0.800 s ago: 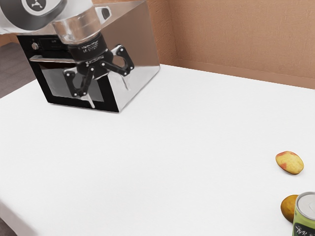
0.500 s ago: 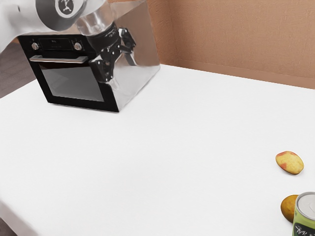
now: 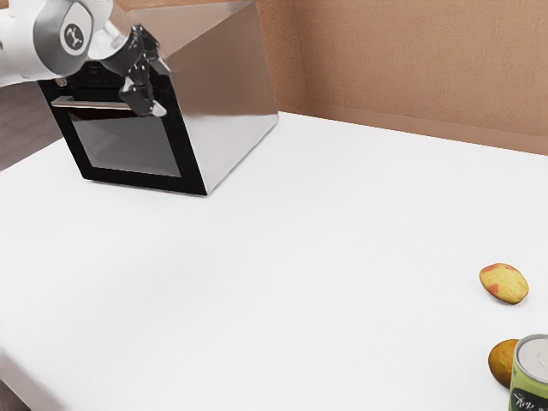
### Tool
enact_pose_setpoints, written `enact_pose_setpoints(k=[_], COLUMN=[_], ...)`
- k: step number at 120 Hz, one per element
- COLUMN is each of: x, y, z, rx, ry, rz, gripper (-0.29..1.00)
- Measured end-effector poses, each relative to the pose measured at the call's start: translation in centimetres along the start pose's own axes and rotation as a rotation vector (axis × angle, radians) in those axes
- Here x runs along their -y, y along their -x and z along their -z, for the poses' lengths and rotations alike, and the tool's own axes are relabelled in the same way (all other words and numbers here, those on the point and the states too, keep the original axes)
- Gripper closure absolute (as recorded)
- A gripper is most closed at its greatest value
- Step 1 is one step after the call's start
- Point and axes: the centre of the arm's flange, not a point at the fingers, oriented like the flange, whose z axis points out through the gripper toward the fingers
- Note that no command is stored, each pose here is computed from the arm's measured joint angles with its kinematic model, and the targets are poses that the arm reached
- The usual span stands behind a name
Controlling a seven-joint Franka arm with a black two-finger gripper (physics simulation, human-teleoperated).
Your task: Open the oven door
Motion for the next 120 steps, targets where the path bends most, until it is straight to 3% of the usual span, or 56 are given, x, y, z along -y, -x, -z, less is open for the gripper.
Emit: enact_pose_setpoints(k=[39, 80, 120], x=[0.0, -1.2, -3.2], y=[-0.5, -15.5, -15.1], z=[-2.0, -3.5, -5.8], rx=[0.02, -0.073, -0.025], ry=[-0.001, -0.004, 0.114], rz=[0.044, 0.21, 0.103], gripper=[0.0, 0.0, 0.0])
